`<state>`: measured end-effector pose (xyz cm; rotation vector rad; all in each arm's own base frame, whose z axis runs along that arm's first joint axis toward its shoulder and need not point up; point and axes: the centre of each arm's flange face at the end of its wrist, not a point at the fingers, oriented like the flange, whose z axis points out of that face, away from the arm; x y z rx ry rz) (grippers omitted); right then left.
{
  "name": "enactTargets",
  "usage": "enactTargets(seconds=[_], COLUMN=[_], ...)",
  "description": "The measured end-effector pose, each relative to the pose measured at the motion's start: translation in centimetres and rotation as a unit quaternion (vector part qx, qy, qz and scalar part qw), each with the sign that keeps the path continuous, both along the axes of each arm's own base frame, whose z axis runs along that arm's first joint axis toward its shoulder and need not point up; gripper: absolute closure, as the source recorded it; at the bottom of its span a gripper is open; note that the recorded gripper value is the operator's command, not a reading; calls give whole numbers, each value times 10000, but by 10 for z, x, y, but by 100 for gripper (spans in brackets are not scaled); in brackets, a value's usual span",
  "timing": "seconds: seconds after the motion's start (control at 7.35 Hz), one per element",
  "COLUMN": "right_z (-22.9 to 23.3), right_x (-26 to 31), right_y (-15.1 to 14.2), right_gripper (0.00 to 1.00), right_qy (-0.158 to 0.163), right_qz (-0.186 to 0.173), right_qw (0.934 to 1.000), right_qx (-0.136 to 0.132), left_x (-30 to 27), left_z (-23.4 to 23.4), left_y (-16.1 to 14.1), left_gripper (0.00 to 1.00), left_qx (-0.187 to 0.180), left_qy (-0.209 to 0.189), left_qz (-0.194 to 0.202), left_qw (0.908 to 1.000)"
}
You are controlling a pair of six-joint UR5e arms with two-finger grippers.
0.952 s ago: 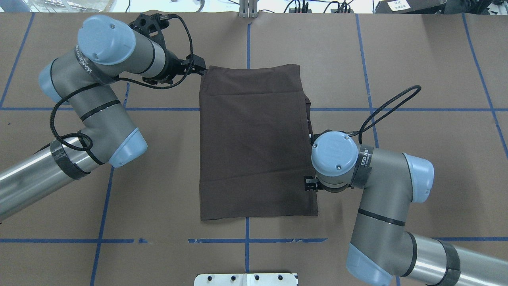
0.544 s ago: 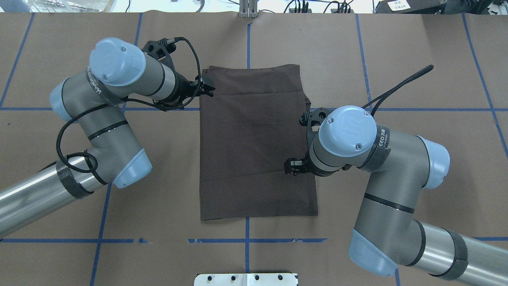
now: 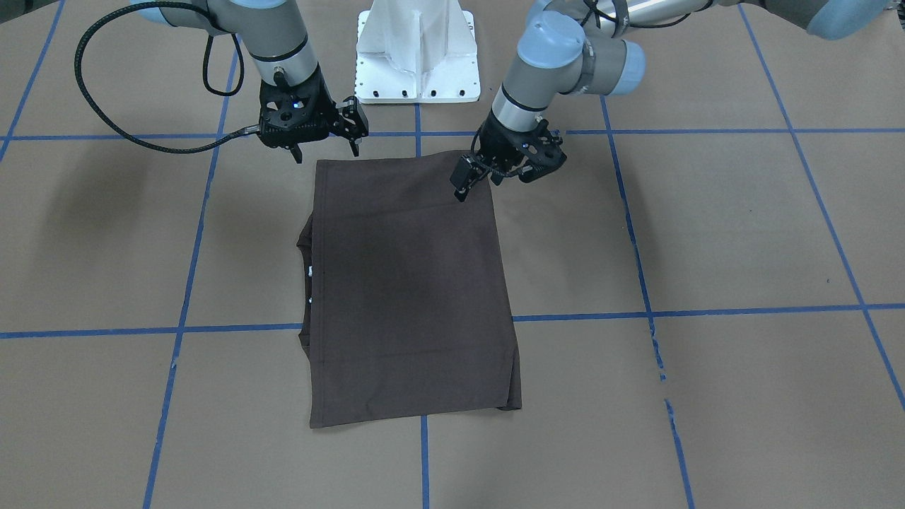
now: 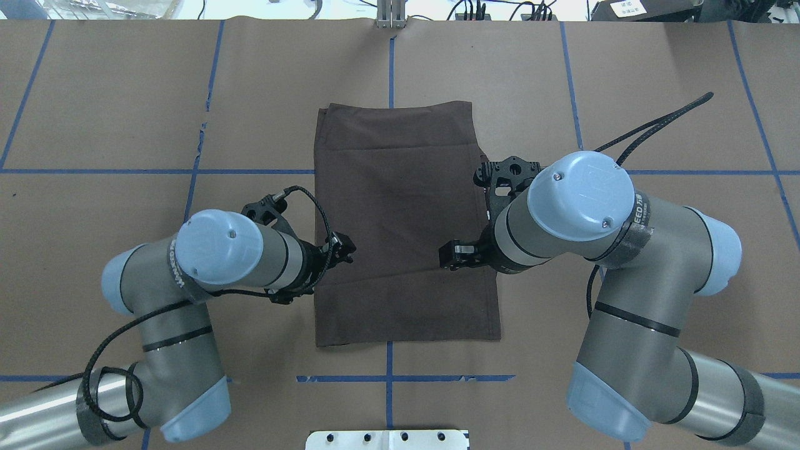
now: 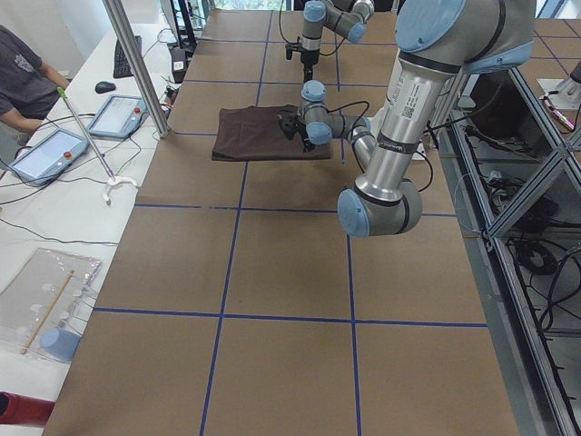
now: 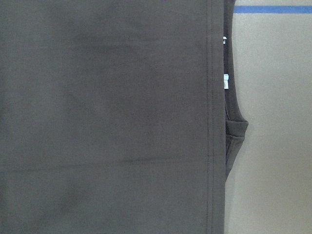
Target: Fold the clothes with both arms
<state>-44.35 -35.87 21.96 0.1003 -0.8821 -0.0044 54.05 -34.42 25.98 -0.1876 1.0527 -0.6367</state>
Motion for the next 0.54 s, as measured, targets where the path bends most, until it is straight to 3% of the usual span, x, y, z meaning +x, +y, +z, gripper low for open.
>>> enactTargets(seconds=[0.27,0.54], right_z=[-4,-6], right_x=[3,5], right_y=[-2,-4], right_gripper=[0,0], right_qy=[-49,-63], right_qz=[34,56], right_qw=[10000,10000], right_qx=[-5,-3], left_x=[16,25], left_z=[-1,2], left_y=[51,72], left_gripper=[17,18], left_qx=[-436,-576], left_qy=[-302,-447], left_qz=[-32,-24], left_qw=[9986,9973])
